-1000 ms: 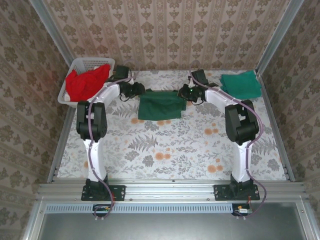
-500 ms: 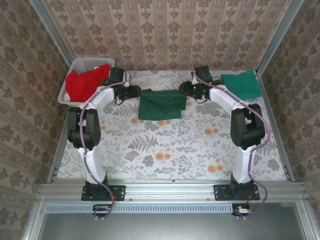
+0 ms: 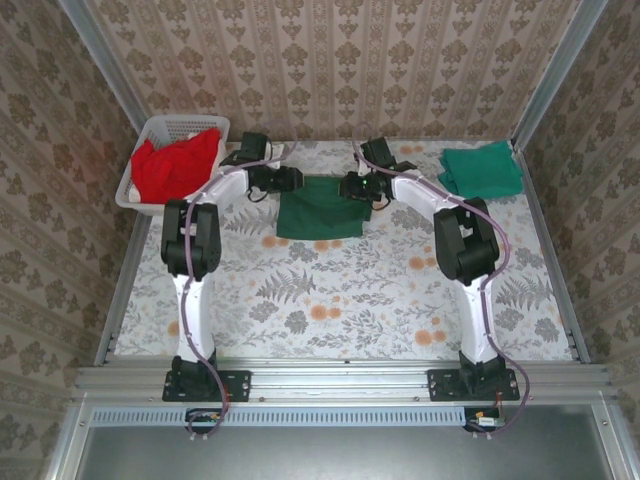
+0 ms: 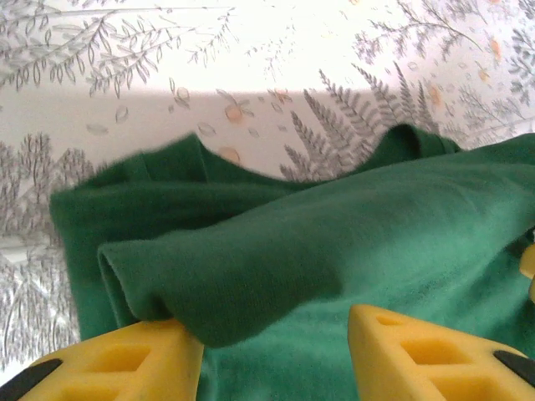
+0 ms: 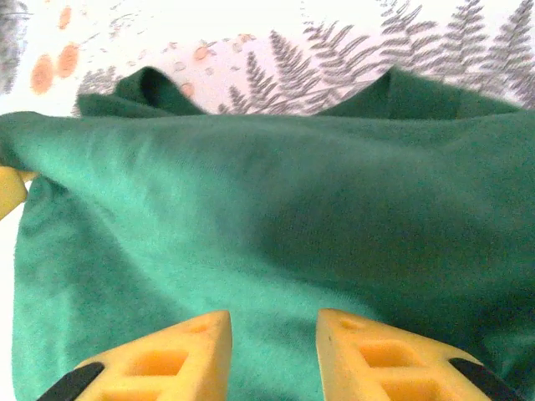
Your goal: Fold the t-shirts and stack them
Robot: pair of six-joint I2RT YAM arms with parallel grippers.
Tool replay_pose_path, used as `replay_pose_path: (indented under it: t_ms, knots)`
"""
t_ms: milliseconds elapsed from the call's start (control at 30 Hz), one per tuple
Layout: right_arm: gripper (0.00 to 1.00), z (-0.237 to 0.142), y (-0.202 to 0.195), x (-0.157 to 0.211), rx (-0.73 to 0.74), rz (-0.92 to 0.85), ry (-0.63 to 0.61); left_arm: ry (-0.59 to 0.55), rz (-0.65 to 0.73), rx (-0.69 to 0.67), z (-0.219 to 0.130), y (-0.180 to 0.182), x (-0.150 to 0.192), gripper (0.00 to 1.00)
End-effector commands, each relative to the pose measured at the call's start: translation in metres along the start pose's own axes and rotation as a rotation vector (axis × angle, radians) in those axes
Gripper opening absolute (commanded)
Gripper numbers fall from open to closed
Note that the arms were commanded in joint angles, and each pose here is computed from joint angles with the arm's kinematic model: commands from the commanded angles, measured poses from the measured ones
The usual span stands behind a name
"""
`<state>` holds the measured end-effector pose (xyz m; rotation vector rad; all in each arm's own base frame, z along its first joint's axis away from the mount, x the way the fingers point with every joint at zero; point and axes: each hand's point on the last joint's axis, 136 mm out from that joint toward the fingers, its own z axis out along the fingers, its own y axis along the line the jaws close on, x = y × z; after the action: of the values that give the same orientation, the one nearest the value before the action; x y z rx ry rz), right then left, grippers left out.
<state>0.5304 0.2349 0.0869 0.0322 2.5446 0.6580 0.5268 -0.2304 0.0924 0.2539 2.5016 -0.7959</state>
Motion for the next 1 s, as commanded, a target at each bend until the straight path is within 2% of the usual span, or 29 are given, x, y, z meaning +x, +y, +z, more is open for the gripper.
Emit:
replay_pose_path:
  t_ms: [0, 167, 233, 300, 400, 467, 533, 600, 700, 833, 967]
  knots:
    - [0.35, 0.006, -0.009, -0.024, 0.04, -0.037, -0.033, -0.011, 0.032, -0.034, 0.0, 0.005, -0.02, 0.52]
    - [0.4, 0.026, -0.019, -0.041, 0.042, -0.017, -0.045, -0.003, 0.025, -0.108, 0.009, 0.023, -0.026, 0.53]
    - [0.43, 0.033, -0.023, -0.041, 0.042, 0.009, -0.026, -0.007, 0.021, -0.142, 0.004, 0.027, -0.026, 0.61]
    - [0.44, 0.033, -0.025, -0.04, 0.038, 0.024, -0.004, -0.024, 0.038, -0.158, -0.008, 0.023, -0.027, 0.62]
    - [0.47, 0.008, -0.02, -0.05, 0.046, 0.02, -0.045, -0.062, 0.068, -0.222, -0.034, 0.016, -0.022, 0.66]
    - [0.55, -0.016, -0.011, -0.058, 0.034, 0.014, -0.104, -0.103, 0.109, -0.24, -0.053, 0.001, -0.018, 0.72]
    - [0.56, -0.044, 0.004, -0.06, 0.008, -0.003, -0.158, -0.144, 0.157, -0.244, -0.063, -0.018, -0.015, 0.76]
    - [0.57, -0.062, 0.016, -0.05, -0.011, -0.02, -0.195, -0.137, 0.199, -0.219, -0.059, -0.036, -0.01, 0.77]
    - [0.57, -0.07, 0.034, -0.016, -0.051, -0.045, -0.202, -0.095, 0.234, -0.194, -0.033, -0.048, -0.006, 0.76]
    - [0.53, -0.054, 0.038, 0.032, -0.076, -0.013, -0.164, -0.038, 0.163, -0.179, 0.003, -0.027, -0.004, 0.72]
    - [0.49, -0.027, 0.031, 0.061, -0.103, 0.035, -0.1, -0.01, 0.078, -0.198, 0.024, 0.004, -0.002, 0.7]
